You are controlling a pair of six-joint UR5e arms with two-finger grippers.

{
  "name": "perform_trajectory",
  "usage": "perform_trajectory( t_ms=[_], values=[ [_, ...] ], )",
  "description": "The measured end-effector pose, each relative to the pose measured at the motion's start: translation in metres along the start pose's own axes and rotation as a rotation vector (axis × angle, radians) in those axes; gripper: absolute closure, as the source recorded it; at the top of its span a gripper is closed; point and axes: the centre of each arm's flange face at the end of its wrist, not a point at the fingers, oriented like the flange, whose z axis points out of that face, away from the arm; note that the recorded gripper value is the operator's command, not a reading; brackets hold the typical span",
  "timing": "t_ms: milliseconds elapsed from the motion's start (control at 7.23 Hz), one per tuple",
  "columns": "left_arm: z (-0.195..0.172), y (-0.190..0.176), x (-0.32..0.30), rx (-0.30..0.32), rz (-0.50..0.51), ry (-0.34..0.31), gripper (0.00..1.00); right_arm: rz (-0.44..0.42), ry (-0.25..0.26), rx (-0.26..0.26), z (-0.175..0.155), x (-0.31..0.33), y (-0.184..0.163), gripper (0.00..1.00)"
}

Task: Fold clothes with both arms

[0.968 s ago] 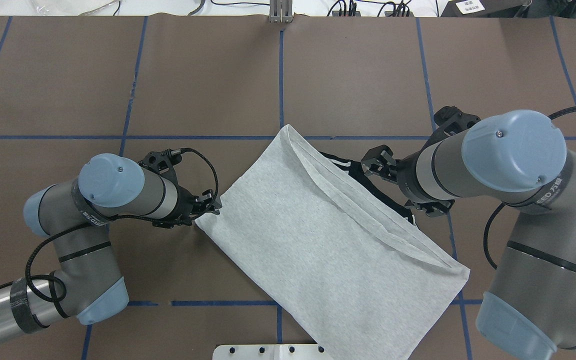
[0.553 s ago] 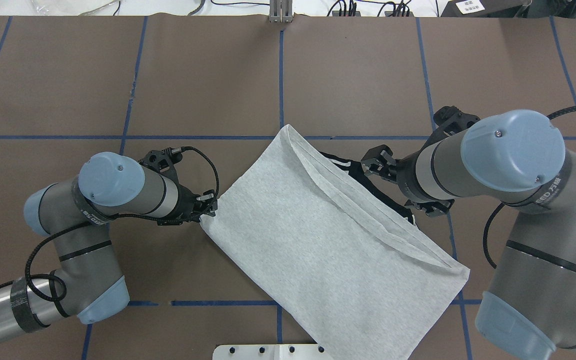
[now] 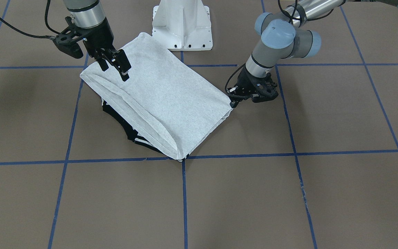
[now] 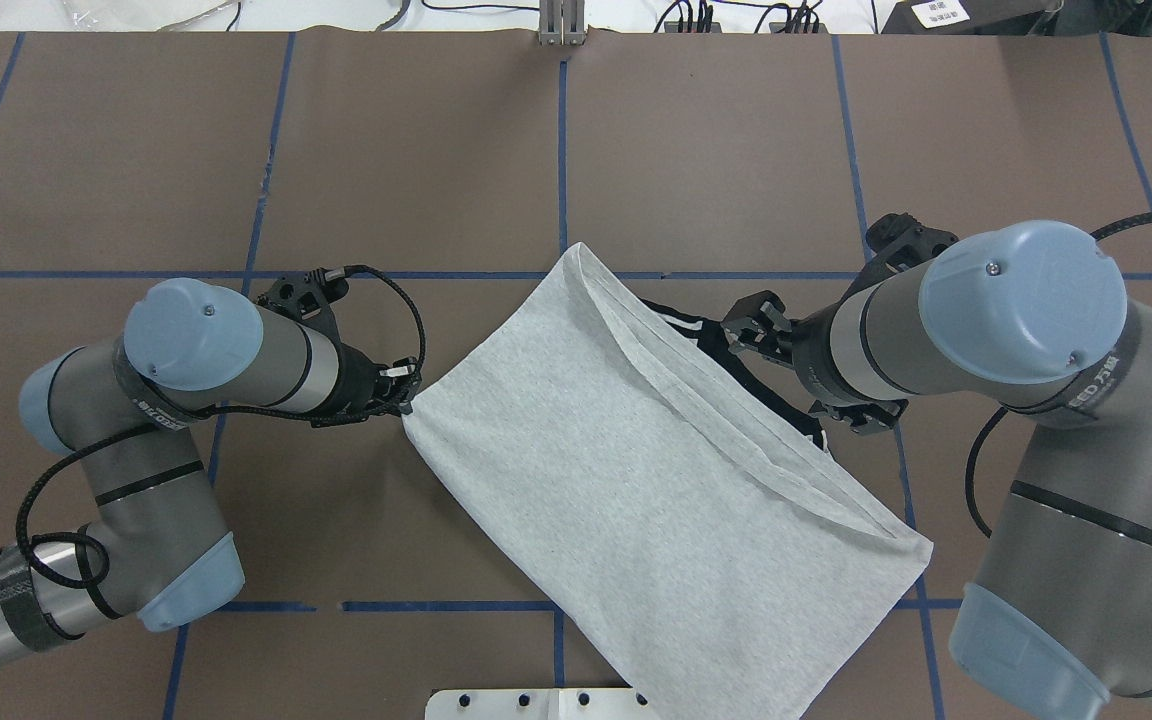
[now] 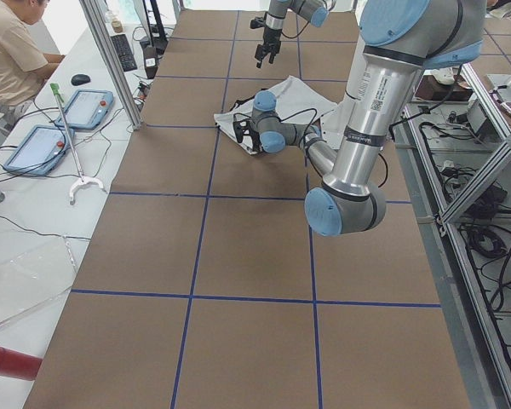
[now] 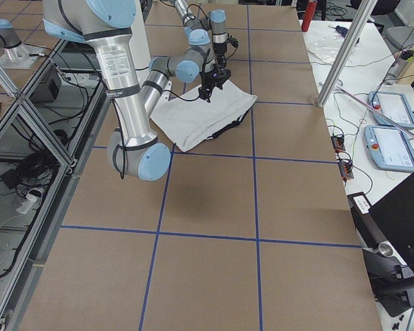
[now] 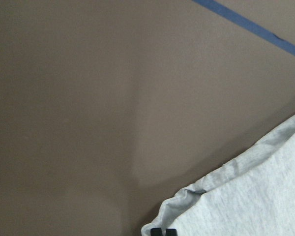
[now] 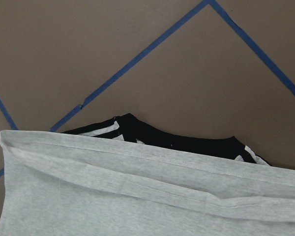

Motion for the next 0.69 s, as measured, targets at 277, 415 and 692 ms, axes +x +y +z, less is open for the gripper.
perform_trajectory(
  t_ms=[277, 415, 692],
  values=[
    [-0.007, -0.056, 0.006, 0.073, 0.016, -0.001, 1.00, 0.000, -0.004, 0.002, -0.001, -0.001, 0.000, 0.00],
    [-0.009, -0.098, 0.019, 0.121, 0.009, -0.005, 1.00, 0.001, -0.007, 0.004, -0.002, -0.002, 0.000, 0.00],
    [0.001, -0.177, 0.048, 0.209, -0.012, 0.009, 1.00, -0.001, -0.018, 0.004, -0.004, -0.006, 0.003, 0.00]
  ],
)
